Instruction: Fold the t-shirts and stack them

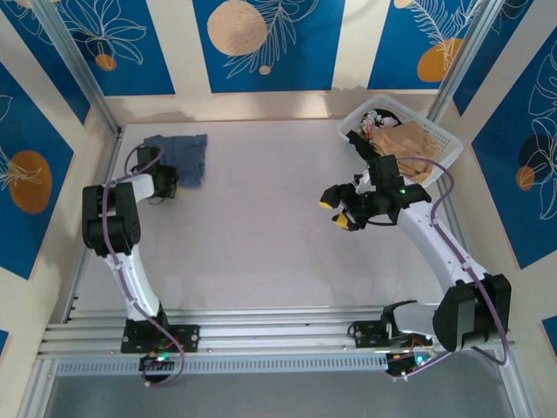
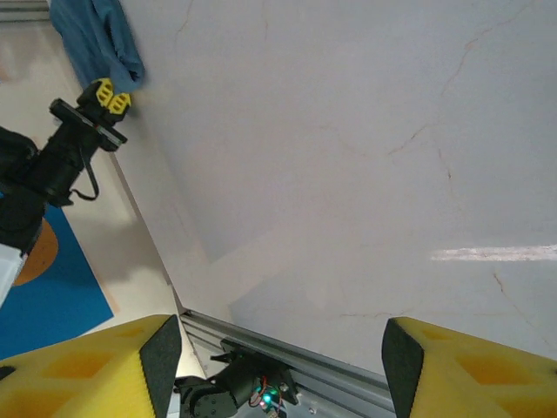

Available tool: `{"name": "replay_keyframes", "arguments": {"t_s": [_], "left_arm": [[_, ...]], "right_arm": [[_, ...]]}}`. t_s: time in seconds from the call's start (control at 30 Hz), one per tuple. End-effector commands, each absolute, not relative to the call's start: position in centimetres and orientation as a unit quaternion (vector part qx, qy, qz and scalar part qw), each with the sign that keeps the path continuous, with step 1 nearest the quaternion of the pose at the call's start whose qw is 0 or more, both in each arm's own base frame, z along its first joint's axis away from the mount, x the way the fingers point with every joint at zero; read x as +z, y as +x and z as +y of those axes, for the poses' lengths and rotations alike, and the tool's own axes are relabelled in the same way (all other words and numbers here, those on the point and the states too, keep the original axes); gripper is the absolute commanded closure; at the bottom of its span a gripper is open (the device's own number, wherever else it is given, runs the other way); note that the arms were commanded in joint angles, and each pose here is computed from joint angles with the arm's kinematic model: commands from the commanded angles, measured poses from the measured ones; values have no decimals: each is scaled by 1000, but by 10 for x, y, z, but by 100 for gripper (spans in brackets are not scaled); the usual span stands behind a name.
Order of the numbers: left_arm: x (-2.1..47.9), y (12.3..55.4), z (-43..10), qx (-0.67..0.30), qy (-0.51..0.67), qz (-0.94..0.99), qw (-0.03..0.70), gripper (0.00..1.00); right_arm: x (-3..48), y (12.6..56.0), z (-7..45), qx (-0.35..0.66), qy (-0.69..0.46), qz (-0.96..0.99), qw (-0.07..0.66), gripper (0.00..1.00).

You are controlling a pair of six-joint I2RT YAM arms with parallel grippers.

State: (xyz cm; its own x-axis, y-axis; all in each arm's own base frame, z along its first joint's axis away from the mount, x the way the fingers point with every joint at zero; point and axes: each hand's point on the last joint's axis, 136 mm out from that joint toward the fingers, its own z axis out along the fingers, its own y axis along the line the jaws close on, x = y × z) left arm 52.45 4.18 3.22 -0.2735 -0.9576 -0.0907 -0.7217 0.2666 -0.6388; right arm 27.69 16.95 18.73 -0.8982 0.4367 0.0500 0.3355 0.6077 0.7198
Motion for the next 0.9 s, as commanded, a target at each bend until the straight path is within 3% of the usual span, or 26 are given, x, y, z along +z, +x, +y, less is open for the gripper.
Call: {"name": "replay_keyframes", "arguments": {"t_s": [0.0,0.37,0.43,0.57,0.63,0.77,0.87], "left_arm": [[17,531,46,-239,-514,797,208,100],[39,579,49,-274,-499,792,221,99],[50,577,46,-285,-497,787,229,81],[94,566,39,-296,-472,787,264,21],[123,555,34,-295,-449,793,288,0],[174,517,6,-263,-372,834,310,0],[203,476,-14,-194,-305,875,322,0]], "right_arm": [[201,282,178,400,199,892,72,35],[209,284,187,401,181,895,78,34],[223,288,189,414,165,888,111,33],[262,301,188,450,147,858,198,31],[277,305,185,462,147,843,231,29],[300,311,176,469,144,816,306,22],[306,312,165,457,151,810,336,11]]}}
